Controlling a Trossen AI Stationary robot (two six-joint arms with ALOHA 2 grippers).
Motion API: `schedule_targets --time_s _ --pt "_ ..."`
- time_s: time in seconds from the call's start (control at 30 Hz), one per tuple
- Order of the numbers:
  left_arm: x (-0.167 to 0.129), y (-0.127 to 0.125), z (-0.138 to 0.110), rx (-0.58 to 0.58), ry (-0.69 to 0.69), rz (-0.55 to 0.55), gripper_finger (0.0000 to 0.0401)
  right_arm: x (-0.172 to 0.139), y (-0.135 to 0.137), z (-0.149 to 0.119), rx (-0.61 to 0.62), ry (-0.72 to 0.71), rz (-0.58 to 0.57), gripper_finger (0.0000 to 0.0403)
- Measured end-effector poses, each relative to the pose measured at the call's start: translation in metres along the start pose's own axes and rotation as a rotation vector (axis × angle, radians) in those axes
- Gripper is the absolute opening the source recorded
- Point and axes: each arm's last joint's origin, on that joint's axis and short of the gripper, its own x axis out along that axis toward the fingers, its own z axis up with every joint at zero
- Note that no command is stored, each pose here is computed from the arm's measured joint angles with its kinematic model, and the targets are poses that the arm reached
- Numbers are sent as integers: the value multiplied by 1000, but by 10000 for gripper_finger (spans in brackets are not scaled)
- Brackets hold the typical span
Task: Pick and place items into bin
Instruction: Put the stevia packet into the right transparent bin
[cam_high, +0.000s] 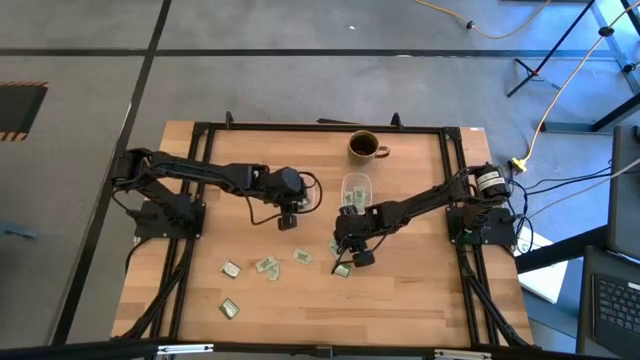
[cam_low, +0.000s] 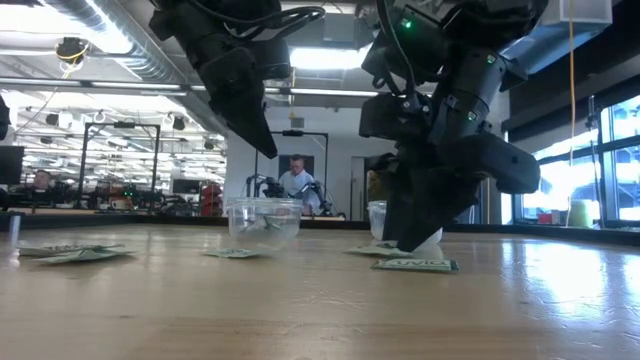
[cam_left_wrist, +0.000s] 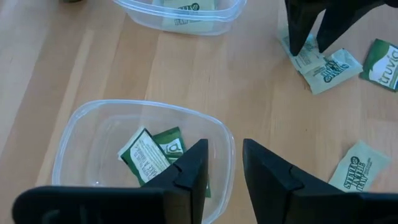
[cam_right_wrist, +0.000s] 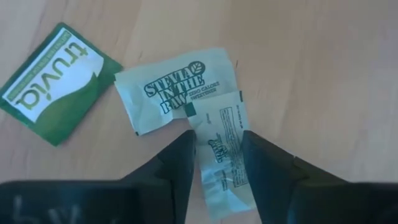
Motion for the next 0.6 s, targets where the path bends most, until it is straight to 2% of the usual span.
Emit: schedule_targets --time_s 0.33,0.6 --pt "0 0 0 0 1 0 92 -3 0 0 -2 0 0 100" --pt "0 0 0 0 6 0 93 -39 -4 3 -25 -34 -58 97"
